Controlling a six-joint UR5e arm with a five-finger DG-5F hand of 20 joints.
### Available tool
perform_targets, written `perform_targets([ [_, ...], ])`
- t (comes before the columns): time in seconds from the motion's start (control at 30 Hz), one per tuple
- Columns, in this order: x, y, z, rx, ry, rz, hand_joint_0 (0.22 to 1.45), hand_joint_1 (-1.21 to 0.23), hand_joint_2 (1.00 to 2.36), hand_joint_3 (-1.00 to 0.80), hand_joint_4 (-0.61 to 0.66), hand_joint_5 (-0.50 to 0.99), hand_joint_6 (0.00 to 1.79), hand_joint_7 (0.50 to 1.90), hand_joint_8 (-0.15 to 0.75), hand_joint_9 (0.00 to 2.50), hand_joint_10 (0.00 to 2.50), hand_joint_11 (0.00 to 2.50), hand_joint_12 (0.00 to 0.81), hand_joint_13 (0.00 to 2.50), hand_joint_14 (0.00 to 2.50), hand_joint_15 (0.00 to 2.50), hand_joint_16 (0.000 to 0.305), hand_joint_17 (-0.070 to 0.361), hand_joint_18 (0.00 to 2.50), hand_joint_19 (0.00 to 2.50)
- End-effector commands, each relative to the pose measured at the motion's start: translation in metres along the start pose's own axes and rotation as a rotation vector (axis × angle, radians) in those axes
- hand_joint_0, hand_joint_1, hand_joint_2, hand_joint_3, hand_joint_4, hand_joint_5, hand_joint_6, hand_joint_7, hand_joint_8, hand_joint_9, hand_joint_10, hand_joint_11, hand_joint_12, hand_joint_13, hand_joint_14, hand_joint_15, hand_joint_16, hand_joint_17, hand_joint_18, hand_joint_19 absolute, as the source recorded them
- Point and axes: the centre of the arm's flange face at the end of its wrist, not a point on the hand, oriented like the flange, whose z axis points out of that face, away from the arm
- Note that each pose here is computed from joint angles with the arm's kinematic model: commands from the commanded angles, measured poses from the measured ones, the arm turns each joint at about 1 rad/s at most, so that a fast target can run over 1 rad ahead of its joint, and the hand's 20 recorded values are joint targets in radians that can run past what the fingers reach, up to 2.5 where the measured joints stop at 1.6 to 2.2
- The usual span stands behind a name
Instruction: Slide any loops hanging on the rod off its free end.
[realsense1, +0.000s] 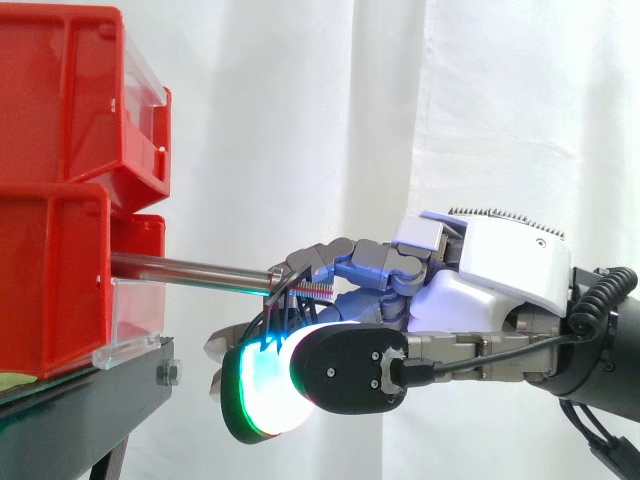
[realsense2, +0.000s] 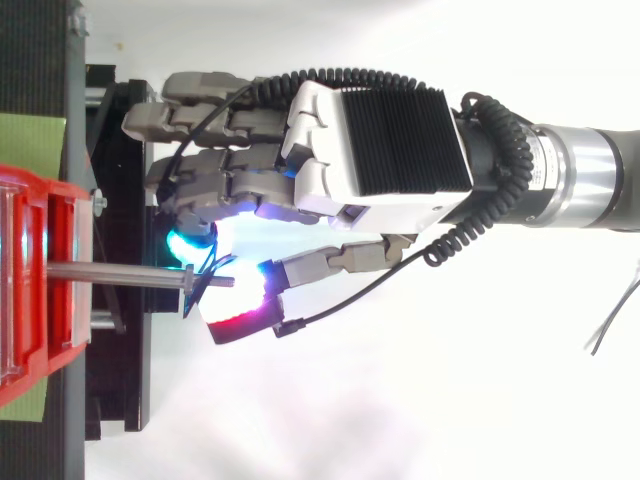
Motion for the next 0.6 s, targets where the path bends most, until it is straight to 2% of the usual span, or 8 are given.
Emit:
perform_targets([
  [0.0,0.0,0.0014,0.0005,-0.002,0.0,0.001,0.55,-0.61,1.03,-0.12,0.15,-0.18,0.88,1.11,0.35,0.68,0.01,0.2,0.356,0.51,0.0,0.0,0.046,0.103,0.38,0.01],
  [0.37,0.0018,0.0016,-0.0009,0.005,0.014,0.003,0.55,-0.62,1.03,-0.09,0.13,-0.18,0.88,1.14,0.347,0.68,0.01,0.2,0.356,0.5,0.0,0.0,0.046,0.104,0.38,0.01],
  [0.43,0.0006,0.0026,0.0,0.001,0.014,0.003,0.55,-0.62,1.03,-0.09,0.13,-0.18,0.88,1.14,0.346,0.68,0.01,0.2,0.357,0.5,0.0,0.0,0.046,0.104,0.38,0.01],
  [0.47,0.0026,0.0043,-0.0009,-0.009,0.025,0.004,0.55,-0.62,1.03,-0.1,0.14,-0.18,0.88,1.14,0.346,0.68,0.01,0.2,0.357,0.5,0.0,0.0,0.046,0.103,0.38,0.01],
  [0.57,-0.0017,0.0083,0.0001,-0.024,0.036,0.004,0.55,-0.62,1.03,-0.1,0.14,-0.18,0.88,1.15,0.346,0.68,0.01,0.2,0.356,0.5,0.0,0.0,0.046,0.103,0.38,0.01],
])
